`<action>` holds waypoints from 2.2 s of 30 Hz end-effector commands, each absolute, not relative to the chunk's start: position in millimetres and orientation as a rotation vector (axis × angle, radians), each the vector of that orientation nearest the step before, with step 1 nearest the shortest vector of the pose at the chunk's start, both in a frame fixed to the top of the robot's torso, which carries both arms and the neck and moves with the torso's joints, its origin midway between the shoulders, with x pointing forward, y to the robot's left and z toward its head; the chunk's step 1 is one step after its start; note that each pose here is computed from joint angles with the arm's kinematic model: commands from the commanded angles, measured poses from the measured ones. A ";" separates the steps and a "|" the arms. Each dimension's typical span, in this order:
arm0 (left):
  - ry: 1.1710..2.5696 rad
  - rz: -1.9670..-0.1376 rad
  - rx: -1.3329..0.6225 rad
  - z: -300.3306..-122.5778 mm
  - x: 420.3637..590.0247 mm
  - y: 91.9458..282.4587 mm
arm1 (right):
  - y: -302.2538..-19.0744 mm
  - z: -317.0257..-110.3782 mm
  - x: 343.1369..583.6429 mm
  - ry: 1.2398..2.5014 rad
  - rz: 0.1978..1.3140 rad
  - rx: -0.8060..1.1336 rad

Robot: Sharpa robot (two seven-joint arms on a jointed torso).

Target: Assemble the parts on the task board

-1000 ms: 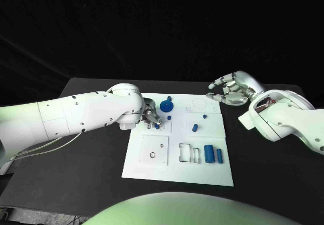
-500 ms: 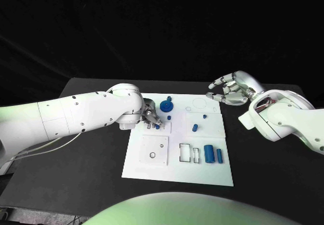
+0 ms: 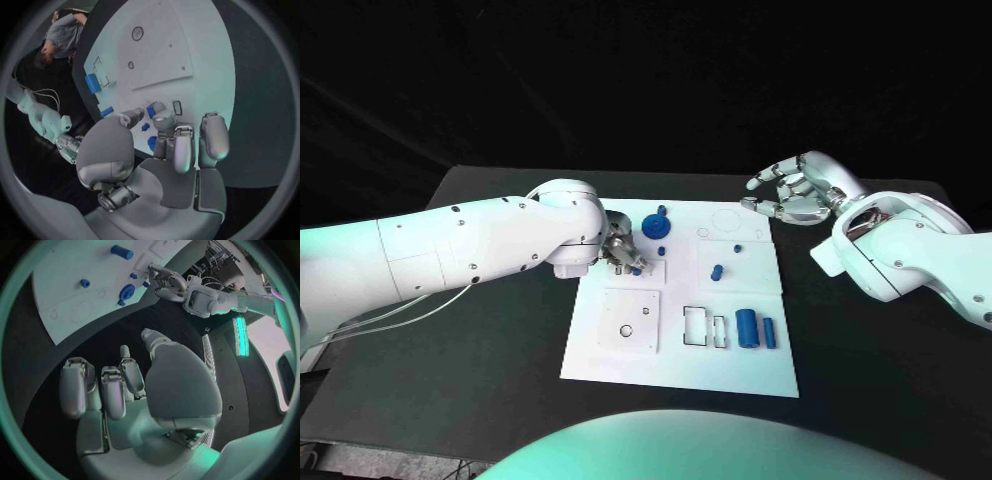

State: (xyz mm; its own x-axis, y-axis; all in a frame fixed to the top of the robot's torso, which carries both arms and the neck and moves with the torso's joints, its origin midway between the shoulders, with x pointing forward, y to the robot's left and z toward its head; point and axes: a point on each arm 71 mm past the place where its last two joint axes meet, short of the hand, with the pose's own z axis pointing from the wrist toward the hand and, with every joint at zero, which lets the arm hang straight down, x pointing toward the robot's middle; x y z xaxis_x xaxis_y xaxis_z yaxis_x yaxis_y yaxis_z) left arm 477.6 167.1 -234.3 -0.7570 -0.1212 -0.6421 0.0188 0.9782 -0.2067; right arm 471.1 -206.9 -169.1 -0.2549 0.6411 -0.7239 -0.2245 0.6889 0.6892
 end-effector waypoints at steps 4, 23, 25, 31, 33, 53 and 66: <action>2.396 -0.323 -0.149 -221.4 476.8 170.6 | -208.4 -170.3 472.3 1.639 0.849 0.336; 2.287 -0.252 -0.227 -165.1 527.4 210.2 | -212.7 -171.5 475.3 1.638 0.834 0.345; 2.278 -0.235 -0.223 -165.2 532.2 211.4 | -212.6 -171.5 475.3 1.638 0.835 0.345; 2.283 -0.188 -0.213 -172.1 542.8 213.6 | -211.5 -171.4 475.1 1.639 0.837 0.343; 2.298 -0.172 -0.205 -176.1 544.7 213.8 | -211.4 -171.4 475.1 1.639 0.838 0.343; 2.386 -0.129 -0.184 -203.4 550.1 210.9 | -210.4 -171.3 474.9 1.639 0.840 0.342; 2.419 -0.130 -0.181 -213.6 547.7 210.2 | -209.8 -171.4 475.1 1.639 0.841 0.341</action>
